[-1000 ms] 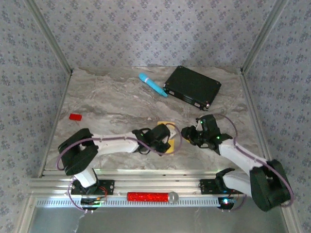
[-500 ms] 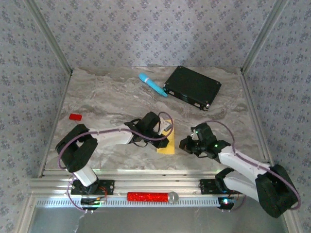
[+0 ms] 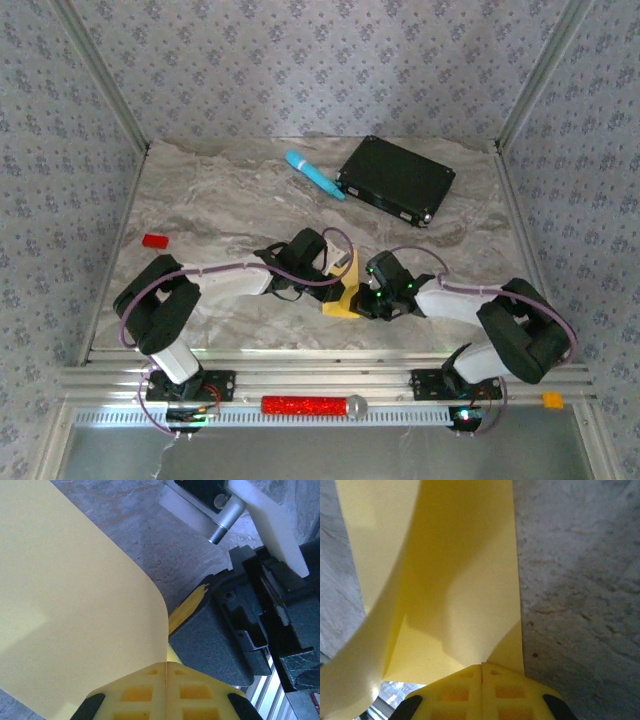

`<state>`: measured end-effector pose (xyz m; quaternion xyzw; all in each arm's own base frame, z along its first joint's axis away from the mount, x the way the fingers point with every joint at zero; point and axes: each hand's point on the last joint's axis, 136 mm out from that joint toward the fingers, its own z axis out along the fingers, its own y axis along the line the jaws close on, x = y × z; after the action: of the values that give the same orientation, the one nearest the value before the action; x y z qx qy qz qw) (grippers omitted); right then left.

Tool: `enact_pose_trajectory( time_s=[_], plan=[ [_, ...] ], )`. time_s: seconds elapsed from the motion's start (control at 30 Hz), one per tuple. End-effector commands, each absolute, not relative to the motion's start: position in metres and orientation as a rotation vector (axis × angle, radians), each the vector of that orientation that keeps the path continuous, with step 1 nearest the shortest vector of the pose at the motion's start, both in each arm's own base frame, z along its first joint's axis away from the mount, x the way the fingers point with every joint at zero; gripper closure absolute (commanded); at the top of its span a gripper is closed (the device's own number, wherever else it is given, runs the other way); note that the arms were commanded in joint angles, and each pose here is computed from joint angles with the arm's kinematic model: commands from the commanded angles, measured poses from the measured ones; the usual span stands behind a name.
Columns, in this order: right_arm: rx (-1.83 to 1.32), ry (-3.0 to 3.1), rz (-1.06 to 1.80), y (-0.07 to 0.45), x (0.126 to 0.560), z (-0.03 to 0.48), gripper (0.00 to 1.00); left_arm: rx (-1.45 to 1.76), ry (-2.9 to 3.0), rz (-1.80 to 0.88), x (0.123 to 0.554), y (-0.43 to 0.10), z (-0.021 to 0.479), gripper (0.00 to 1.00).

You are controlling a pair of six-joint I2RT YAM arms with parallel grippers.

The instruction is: Fold a paper plane with a square sheet of paper (pick it up from the middle)

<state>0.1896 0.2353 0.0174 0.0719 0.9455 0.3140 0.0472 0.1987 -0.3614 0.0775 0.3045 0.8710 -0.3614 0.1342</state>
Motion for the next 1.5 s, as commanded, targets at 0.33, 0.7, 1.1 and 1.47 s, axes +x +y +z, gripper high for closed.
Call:
enact_pose_trajectory(
  time_s=[0.33, 0.7, 1.1, 1.47],
  plan=[
    [0.182, 2.963, 0.931, 0.211, 0.191, 0.016, 0.93, 0.684, 2.551, -1.195, 0.212, -0.372, 0.063, 0.98],
    [0.303, 2.848, 1.029, 0.224, 0.209, 0.023, 0.91, 0.659, 2.579, -1.136, 0.213, -0.362, 0.053, 0.97],
    [0.359, 2.946, 0.898, 0.207, 0.190, -0.001, 0.94, 0.669, 2.609, -1.056, 0.216, -0.352, 0.044, 0.96],
    [0.359, 2.950, 0.895, 0.207, 0.189, -0.001, 0.94, 0.685, 2.637, -0.971, 0.219, -0.345, 0.033, 0.94]
  ],
)
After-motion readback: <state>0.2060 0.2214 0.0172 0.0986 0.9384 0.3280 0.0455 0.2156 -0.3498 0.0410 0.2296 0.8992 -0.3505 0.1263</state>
